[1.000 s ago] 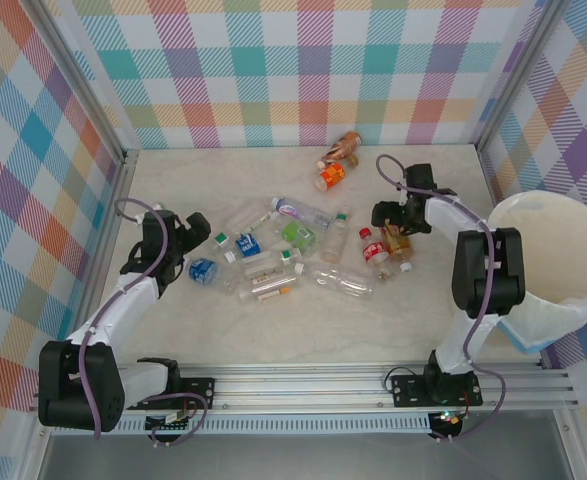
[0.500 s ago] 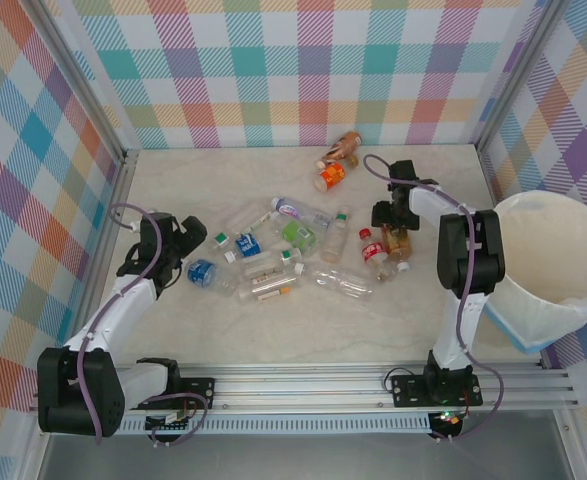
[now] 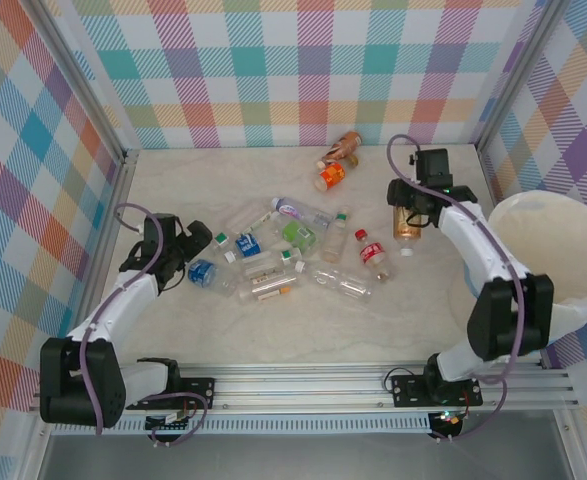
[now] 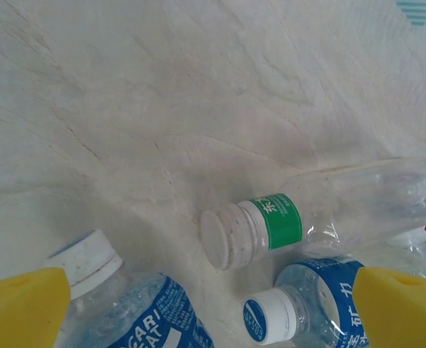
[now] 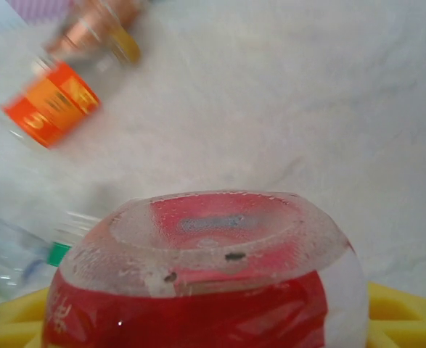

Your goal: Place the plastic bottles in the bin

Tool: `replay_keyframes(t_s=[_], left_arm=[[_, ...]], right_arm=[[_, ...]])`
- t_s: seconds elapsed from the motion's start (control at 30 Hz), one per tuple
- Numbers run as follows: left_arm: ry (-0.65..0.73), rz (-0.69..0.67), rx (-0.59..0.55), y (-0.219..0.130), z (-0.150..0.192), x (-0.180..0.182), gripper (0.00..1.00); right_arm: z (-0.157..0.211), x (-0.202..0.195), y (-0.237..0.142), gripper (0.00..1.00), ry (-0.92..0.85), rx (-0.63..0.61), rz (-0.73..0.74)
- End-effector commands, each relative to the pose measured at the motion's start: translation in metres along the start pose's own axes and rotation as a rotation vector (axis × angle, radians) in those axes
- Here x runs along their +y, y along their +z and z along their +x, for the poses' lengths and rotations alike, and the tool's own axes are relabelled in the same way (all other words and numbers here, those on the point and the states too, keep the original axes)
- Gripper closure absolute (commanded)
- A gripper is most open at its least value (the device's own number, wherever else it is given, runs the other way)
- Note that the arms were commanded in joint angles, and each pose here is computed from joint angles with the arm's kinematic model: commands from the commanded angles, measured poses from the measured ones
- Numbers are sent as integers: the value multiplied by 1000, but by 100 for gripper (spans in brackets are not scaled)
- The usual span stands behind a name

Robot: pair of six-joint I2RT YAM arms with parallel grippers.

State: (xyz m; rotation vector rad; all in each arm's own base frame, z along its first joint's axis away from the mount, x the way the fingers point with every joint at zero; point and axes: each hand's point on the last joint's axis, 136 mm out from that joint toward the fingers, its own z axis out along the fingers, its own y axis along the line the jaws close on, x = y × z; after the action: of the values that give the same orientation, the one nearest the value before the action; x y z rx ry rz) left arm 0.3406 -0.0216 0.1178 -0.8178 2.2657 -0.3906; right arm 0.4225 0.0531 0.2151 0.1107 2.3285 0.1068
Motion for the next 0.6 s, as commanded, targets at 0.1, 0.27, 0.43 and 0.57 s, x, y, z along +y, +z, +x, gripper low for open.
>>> replay_keyframes(t_s=[0.1,0.27,0.43,0.57], left_arm=[[-6,90,109,10,6,-24,0],[-26,133,114,15,5,-33,0],[-24,182,100,11,0,-44,0],[-27,204,102,9,1,-47,0]], right_arm=[[-42,17,-95,46,-43,-189,-106],[-76,19,-177,49,-101,-361,-128],[-109,-33,-231,50,-118,-511,169],[-119,-82,-251,50,-58,-553,372]])
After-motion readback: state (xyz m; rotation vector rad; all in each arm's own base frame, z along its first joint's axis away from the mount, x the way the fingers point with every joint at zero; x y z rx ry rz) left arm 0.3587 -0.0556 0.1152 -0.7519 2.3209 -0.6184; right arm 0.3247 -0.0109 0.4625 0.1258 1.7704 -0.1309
